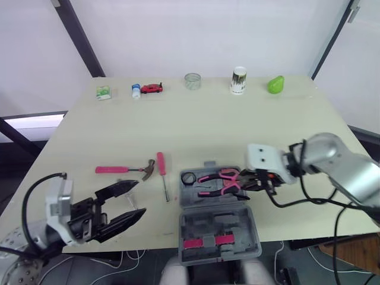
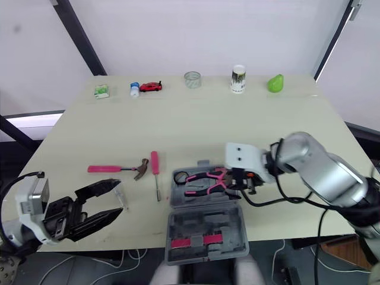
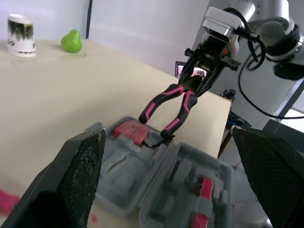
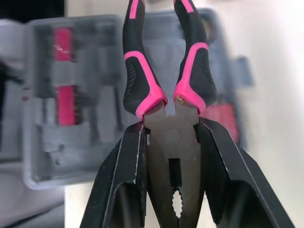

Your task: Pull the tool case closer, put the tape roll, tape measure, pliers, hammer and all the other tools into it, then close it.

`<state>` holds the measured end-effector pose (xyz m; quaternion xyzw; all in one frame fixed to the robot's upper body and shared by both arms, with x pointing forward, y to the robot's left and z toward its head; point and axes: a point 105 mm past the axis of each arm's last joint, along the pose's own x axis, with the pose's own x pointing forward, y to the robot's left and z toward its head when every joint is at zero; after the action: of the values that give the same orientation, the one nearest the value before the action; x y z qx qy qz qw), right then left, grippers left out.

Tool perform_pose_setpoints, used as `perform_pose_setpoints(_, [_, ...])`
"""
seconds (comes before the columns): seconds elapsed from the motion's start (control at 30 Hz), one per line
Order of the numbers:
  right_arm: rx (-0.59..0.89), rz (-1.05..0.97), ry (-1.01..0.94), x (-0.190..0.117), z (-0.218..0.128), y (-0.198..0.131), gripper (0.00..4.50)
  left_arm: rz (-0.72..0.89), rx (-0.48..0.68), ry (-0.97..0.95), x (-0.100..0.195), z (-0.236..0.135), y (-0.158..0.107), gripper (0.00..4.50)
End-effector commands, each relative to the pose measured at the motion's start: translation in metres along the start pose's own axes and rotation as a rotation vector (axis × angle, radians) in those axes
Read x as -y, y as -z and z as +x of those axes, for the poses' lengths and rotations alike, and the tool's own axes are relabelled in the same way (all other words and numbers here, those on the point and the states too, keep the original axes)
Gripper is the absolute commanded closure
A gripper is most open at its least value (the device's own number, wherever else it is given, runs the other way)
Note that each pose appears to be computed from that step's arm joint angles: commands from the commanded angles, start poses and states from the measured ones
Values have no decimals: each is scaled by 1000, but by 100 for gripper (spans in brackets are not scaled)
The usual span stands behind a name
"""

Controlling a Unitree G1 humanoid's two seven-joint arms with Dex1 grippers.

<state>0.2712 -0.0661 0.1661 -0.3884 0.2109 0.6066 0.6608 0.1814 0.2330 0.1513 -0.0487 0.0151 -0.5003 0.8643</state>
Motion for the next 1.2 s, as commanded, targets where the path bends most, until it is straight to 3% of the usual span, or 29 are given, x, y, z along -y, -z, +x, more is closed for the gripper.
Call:
perform_pose_setpoints(0.03, [-34,4,32,11,11,-3,354,43,-27,-12,0,-11,-1,0])
perform_pose_setpoints(0.23, [-72,-14,10,7,41,0,354,44,-48,-25,3,-20,2,0])
perform_pose_setpoints(1.13, [-104,20,-101,-10,106,14,354,49,-50,-34,6,-16,2,0])
perform_pose_setpoints(1.2, [-95,16,-93,-9,108,15,251,48,-50,-36,5,-16,2,0])
